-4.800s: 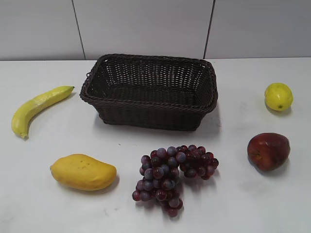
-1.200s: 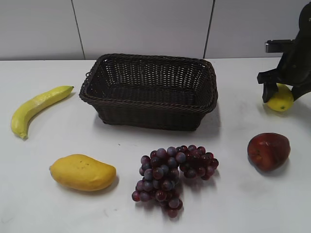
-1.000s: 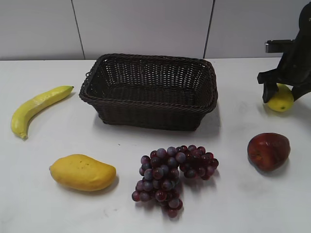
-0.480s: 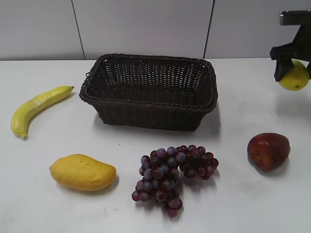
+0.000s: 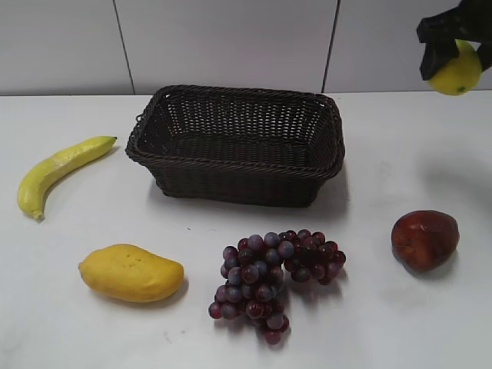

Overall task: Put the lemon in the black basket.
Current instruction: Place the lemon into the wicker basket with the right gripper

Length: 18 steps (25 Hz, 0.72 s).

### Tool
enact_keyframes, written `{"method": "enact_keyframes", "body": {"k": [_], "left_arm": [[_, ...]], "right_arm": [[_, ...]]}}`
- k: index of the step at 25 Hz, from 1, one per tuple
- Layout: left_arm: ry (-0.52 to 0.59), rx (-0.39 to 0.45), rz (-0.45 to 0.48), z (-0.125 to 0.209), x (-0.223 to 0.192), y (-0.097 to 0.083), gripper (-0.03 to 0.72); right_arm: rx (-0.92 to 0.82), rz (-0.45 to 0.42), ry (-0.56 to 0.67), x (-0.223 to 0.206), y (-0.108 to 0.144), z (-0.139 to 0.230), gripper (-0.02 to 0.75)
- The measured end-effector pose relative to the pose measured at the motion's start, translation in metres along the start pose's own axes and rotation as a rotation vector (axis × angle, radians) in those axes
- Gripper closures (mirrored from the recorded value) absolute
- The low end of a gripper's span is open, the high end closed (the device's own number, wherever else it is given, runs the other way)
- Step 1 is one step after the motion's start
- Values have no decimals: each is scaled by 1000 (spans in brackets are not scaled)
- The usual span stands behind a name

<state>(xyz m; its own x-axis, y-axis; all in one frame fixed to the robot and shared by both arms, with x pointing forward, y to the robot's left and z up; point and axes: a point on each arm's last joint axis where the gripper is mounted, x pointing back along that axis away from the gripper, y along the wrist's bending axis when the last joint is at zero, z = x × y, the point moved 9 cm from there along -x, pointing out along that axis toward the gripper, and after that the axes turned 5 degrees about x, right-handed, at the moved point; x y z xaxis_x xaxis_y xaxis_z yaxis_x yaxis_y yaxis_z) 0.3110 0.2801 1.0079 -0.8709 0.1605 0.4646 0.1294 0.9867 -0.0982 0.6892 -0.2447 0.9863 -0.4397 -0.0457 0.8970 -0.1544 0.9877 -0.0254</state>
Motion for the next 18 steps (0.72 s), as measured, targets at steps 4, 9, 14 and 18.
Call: {"method": "enact_keyframes", "body": {"k": [4, 9, 14, 18], "left_arm": [[0, 0, 0, 0, 0, 0, 451], [0, 0, 0, 0, 0, 0, 451], [0, 0, 0, 0, 0, 0, 451], [0, 0, 0, 0, 0, 0, 451]], "right_arm": [[79, -50, -14, 1, 44, -2, 183], [165, -143, -124, 8, 110, -15, 183], [211, -236, -255, 17, 165, -28, 183], [222, -271, -308, 8, 188, -34, 183]]}}
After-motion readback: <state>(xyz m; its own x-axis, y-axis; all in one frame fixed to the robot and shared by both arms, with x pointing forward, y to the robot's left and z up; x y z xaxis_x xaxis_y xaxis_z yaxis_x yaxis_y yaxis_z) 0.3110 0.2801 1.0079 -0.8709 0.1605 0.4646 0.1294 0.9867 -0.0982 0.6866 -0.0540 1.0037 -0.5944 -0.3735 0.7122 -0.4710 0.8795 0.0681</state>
